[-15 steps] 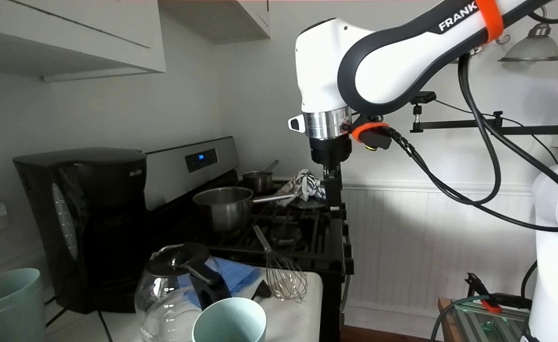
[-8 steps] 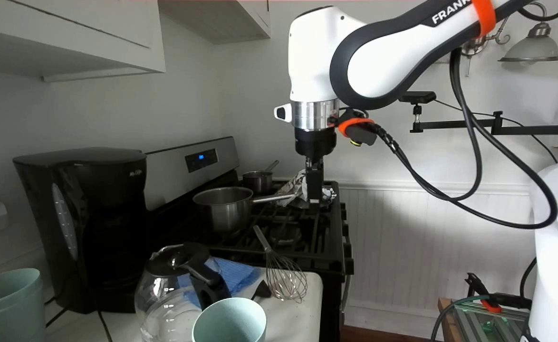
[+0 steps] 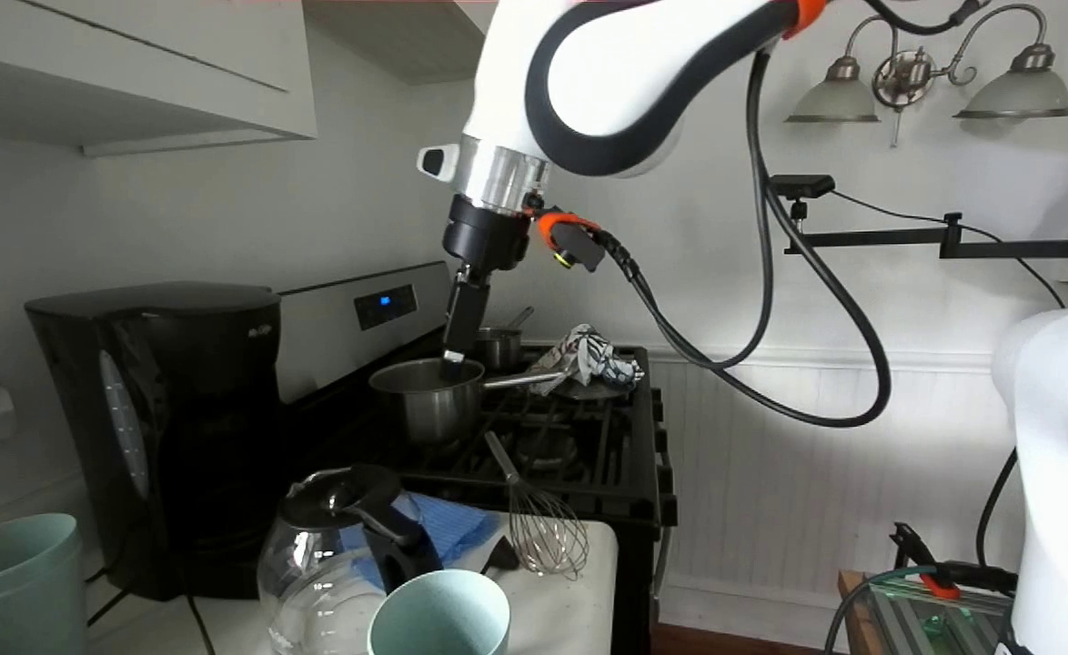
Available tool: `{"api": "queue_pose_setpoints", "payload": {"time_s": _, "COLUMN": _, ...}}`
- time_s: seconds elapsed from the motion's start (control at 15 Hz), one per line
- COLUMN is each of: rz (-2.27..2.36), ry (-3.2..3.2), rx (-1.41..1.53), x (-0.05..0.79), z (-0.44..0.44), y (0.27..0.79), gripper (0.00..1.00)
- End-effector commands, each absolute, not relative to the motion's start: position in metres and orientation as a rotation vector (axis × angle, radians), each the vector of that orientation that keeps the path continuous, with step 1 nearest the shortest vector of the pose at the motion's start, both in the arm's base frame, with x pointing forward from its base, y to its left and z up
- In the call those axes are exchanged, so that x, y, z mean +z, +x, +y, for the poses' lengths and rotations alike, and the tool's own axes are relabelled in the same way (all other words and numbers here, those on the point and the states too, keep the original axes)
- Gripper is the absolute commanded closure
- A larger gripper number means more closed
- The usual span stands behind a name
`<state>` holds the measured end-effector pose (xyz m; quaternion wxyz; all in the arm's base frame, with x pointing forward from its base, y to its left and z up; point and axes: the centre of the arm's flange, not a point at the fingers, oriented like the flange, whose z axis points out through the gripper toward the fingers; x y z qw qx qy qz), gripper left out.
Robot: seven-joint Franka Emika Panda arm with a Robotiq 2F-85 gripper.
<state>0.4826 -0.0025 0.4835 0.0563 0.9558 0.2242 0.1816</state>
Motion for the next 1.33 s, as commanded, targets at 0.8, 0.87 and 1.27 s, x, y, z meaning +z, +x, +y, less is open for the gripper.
{"api": "queue_pose_setpoints", "payload": {"time_s": 0.8, "rz": 1.175, "ry": 3.147, "rx": 0.491, "x": 0.472, "z": 0.048, "y": 0.546, "gripper": 0.00}}
{"api": "queue_pose_setpoints", "payload": {"time_s": 0.87, "rz": 1.159, "ry": 3.170, "rx": 0.487, "x": 0.467, "z": 0.045, "y": 0.554, "gripper": 0.00}}
{"api": "queue_pose_setpoints", "payload": {"time_s": 1.27, "rz": 1.332, "ry": 3.222, "rx": 0.345, "x": 0.438, "z": 0.048, "y": 0.572, "gripper": 0.00}}
